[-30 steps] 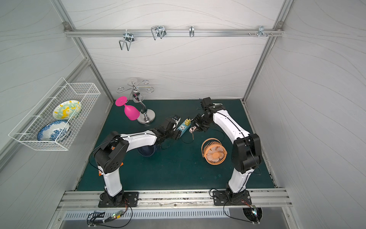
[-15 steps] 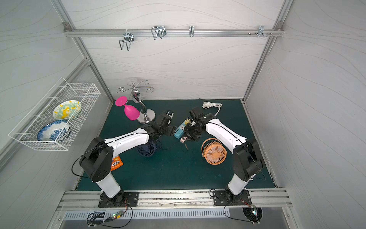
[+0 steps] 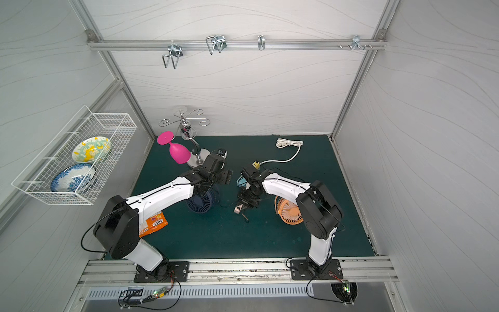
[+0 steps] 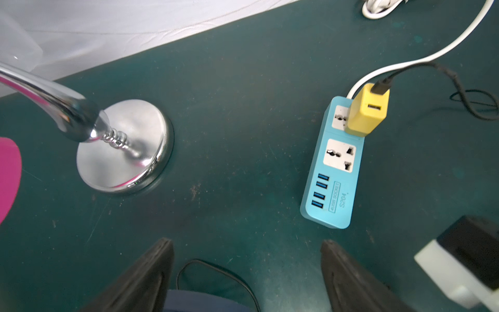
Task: Unplug the desk fan from the power strip
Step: Place the plug at the center of the board.
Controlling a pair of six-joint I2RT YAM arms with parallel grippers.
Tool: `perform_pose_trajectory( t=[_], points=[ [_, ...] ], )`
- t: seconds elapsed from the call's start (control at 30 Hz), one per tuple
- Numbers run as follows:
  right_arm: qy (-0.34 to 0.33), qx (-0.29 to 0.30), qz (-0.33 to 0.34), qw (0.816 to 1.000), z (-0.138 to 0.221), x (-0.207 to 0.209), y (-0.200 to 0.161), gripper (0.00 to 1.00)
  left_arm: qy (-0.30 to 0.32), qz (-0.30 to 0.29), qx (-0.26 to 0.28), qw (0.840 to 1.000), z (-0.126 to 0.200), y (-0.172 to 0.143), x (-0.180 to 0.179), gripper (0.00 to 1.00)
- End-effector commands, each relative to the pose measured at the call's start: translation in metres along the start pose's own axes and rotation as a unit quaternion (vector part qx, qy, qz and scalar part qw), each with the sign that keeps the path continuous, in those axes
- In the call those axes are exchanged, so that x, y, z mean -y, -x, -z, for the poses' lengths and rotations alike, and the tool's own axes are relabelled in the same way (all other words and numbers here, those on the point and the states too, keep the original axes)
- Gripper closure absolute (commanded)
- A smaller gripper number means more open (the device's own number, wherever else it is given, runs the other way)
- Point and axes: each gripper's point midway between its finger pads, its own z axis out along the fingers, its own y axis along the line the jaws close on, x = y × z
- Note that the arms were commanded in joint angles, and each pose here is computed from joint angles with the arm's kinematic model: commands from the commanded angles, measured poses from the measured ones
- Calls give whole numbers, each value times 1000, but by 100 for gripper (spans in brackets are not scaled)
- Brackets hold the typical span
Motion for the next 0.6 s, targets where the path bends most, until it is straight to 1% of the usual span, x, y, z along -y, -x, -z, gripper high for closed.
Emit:
perform_pose_trajectory(
  t=[0.0, 0.07, 0.13, 0.17, 0.3, 0.33, 0.37, 0.4, 0.47, 0.57],
  points=[
    [-4, -2, 21, 1000, 3, -1, -3, 59, -5, 15, 15, 1000, 4, 8, -1, 10],
    [-15, 10, 26, 1000, 14, 2, 0, 50, -7, 13, 13, 1000, 2, 8, 0, 10],
    [-14, 21, 25, 999, 29, 4, 3, 37, -12, 13, 13, 1000, 1, 10, 2, 10],
    [-12, 28, 20, 999, 38, 7, 6, 32, -16, 13, 15, 1000, 0, 11, 4, 10],
    [-4, 62, 5, 998, 78, 18, 19, 28, -36, 9, 15, 999, -6, 14, 13, 9],
    [0, 71, -1, 997, 89, 20, 24, 22, -43, 9, 13, 999, -9, 13, 16, 10],
    [1, 79, -6, 997, 99, 23, 28, 9, -50, 9, 10, 999, -11, 13, 20, 10],
    [4, 86, -10, 996, 110, 25, 33, 7, -57, 10, 7, 998, -14, 12, 23, 10],
    [5, 97, -14, 995, 126, 27, 41, 7, -75, 11, 5, 997, -20, 13, 32, 10],
    [7, 125, -22, 992, 148, 31, 59, 11, -107, 6, 3, 994, -31, 10, 50, 12]
  ],
)
